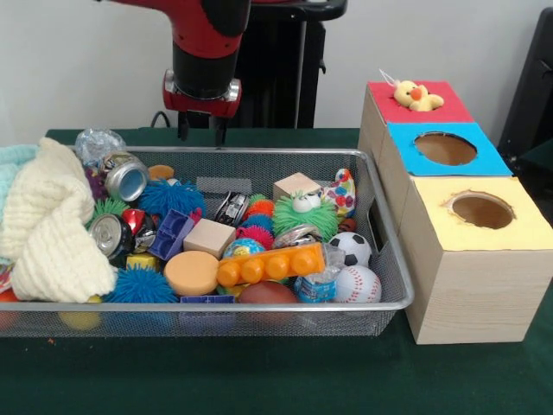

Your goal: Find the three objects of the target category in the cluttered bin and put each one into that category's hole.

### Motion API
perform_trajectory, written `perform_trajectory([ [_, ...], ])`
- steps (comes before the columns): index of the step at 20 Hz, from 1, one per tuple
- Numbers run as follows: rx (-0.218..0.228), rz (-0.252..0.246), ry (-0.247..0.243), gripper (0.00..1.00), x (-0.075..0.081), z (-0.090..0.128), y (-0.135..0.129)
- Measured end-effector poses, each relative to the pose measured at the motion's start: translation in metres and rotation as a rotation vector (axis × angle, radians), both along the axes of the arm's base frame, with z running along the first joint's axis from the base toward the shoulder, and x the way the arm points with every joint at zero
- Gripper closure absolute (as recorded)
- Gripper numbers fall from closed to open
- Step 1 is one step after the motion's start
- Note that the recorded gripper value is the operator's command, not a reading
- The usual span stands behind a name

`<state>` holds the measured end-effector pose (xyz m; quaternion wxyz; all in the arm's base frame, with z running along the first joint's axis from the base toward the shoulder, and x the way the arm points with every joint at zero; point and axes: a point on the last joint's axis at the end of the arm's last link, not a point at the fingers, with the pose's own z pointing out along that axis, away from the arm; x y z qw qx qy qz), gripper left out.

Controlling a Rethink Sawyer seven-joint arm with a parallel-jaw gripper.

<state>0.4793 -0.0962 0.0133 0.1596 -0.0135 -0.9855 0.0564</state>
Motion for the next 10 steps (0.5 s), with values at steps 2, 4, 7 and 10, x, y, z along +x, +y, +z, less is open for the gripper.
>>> perform_trajectory([
  [2,0.001,0.025,-0.001,0.00,-0.014,-0.014,-0.002],
  [4,-0.003,0.070,-0.018,0.00,-0.026,-0.027,-0.003],
  [7,-0.008,0.120,-0.051,0.00,-0.031,-0.036,-0.006],
  [10,-0.012,0.162,-0.087,0.00,-0.033,-0.041,-0.009],
])
